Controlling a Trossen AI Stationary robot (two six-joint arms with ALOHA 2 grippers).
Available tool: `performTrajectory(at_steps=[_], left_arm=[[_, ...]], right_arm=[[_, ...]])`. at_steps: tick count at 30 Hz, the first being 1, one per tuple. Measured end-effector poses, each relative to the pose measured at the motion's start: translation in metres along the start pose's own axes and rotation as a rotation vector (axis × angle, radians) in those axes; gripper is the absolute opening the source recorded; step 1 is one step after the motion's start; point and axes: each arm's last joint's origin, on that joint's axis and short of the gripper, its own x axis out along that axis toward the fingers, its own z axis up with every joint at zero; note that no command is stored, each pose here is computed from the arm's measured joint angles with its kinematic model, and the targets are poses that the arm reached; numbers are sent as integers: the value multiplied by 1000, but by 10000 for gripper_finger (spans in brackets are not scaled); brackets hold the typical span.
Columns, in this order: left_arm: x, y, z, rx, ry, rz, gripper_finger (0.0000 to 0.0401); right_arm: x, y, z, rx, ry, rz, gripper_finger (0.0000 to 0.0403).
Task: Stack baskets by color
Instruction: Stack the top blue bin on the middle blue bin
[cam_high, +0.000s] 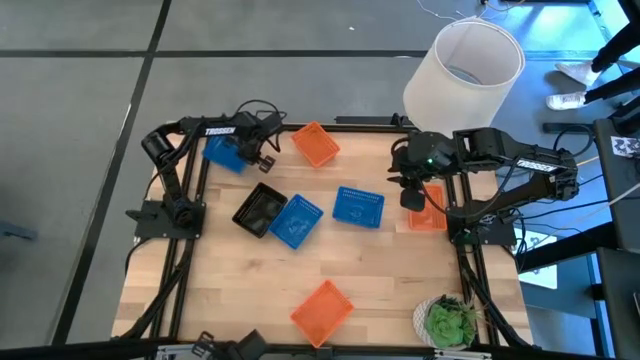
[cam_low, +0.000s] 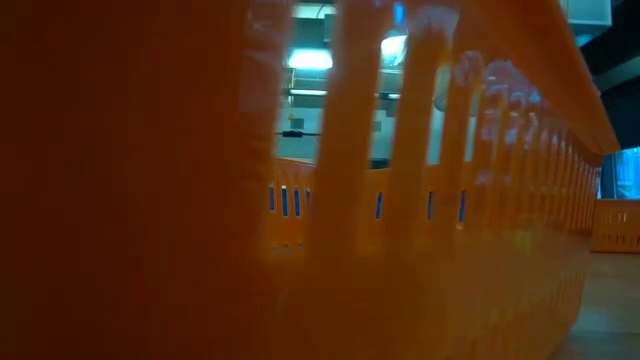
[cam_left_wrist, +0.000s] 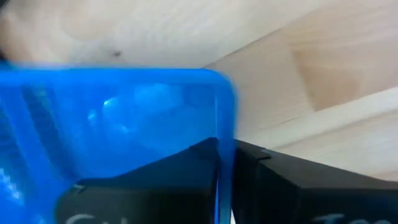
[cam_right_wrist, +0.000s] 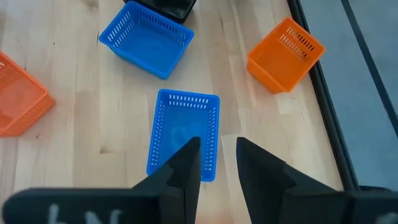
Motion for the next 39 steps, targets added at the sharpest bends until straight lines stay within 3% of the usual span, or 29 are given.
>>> performTrajectory(at_steps=[7, 14, 17, 22, 28, 30, 39], left_arm=[[-13, -10, -11, 155, -14, 58, 1], [-53, -30, -27, 330, -118, 36, 0], [-79, -44, -40, 443, -163, 33, 0], [-129, -72, -69, 632, -260, -2, 0], [-173, -110, -116, 1077, -321, -99, 0], [-179, -120, -133, 1178, -346, -121, 0], [-188, -167, -195, 1378, -481, -198, 0]], right_arm=[[0, 0, 3, 30, -34, -3, 102], [-2, -6, 5, 128, -76, -279, 102], [-2, -7, 5, 131, -78, -311, 102], [-2, -7, 5, 132, -80, -310, 102], [-2, -8, 5, 108, -78, -336, 102], [-2, -8, 5, 110, -79, -337, 102], [-2, -8, 6, 135, -86, -338, 102]])
